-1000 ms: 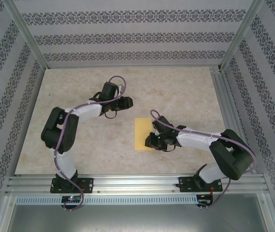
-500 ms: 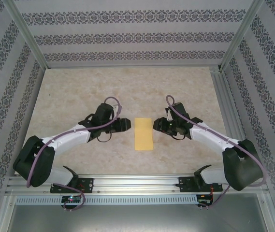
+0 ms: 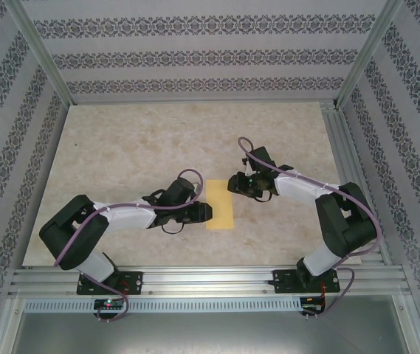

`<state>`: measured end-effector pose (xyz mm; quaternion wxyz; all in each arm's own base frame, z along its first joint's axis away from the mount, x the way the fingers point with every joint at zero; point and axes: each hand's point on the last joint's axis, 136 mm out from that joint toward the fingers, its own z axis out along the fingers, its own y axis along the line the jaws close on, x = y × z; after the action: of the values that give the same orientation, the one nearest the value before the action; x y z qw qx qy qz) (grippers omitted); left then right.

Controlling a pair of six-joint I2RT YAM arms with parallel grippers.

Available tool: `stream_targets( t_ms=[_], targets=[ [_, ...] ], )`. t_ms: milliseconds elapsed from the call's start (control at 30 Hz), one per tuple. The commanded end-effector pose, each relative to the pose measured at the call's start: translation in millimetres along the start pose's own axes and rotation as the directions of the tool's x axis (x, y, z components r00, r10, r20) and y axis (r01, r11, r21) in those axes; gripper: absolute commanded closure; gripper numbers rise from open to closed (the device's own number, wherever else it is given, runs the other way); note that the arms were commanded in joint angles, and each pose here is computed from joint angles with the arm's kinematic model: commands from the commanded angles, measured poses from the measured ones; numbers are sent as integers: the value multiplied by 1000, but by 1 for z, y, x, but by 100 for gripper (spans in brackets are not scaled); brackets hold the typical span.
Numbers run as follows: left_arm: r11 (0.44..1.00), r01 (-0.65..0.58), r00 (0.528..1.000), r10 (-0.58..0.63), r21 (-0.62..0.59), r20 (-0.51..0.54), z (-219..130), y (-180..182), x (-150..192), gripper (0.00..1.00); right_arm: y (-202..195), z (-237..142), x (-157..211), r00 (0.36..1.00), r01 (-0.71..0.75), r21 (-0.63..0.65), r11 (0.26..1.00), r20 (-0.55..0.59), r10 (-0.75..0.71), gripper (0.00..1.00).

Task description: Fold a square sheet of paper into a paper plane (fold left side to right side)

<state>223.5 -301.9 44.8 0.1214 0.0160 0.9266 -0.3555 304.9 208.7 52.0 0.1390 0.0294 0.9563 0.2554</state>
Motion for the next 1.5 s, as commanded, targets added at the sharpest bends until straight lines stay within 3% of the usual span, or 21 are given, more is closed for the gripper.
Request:
stream_targets(
  t_ms=[0, 633, 1467],
  targets=[
    [1000, 7, 999, -7, 11, 33, 1, -9, -6, 57, -4, 0, 15, 1000, 5, 47, 999, -24, -4, 60],
    [1000, 3, 1000, -3, -16, -7, 11, -1, 8, 59, 0, -2, 96, 978, -87, 25, 996, -188, 90, 68],
    [1000, 2, 1000, -2, -23, -9, 13, -1, 7, 59, -4, 9, 115, 969, -85, 54, 995, -230, 95, 73]
  ],
)
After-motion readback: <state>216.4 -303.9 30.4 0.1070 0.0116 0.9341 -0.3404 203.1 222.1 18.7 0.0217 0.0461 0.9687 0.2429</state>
